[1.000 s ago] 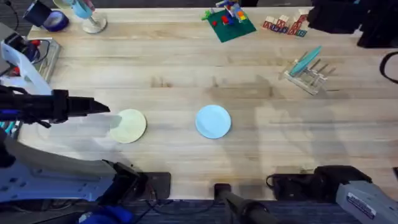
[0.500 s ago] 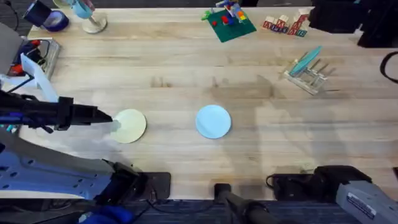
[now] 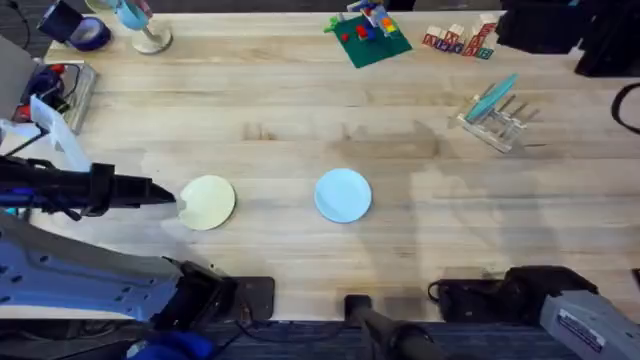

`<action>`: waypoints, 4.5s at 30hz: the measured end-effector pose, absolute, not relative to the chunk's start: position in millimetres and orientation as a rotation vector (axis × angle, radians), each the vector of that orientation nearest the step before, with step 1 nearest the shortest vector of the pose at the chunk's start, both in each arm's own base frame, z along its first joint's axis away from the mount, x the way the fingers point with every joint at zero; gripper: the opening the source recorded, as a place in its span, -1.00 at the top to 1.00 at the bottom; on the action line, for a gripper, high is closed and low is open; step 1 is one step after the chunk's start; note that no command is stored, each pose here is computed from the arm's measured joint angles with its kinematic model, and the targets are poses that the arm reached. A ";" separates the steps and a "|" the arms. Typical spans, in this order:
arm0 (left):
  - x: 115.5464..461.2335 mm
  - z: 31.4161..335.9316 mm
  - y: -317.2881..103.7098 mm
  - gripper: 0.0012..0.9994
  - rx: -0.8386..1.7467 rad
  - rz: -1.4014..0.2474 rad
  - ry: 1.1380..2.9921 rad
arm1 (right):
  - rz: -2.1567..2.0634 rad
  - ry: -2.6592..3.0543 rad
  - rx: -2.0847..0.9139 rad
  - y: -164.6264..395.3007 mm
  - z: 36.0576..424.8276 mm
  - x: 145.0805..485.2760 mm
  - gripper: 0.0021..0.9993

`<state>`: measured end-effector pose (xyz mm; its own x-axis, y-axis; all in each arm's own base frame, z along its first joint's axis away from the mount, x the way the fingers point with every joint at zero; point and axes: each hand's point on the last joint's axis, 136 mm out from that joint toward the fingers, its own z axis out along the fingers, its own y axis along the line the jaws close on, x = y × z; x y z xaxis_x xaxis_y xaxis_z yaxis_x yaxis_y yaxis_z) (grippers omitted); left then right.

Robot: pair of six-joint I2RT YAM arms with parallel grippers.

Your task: Pick up the plates from the table one by one and place each into a slot on the dish rack.

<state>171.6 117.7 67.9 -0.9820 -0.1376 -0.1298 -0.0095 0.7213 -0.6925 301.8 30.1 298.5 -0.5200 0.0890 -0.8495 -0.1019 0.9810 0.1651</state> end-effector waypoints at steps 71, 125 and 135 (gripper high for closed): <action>194.1 42.1 107.6 0.93 -0.092 -1.129 2.765 | 0.177 2.098 -0.104 29.5 298.5 301.9 -0.99; 192.2 24.3 92.7 0.93 -0.347 -1.429 2.843 | 1.306 2.492 -0.536 273.8 172.4 282.7 -0.99; 192.2 24.3 92.7 0.93 -0.347 -1.429 2.843 | 1.403 2.512 -0.712 336.1 156.0 242.1 -0.99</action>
<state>192.2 92.7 24.3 -0.9747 -0.1661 0.1495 -0.2190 0.5785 -0.7857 242.1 336.1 156.0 -0.8698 -0.3204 -0.3752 -0.4876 0.4411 0.7535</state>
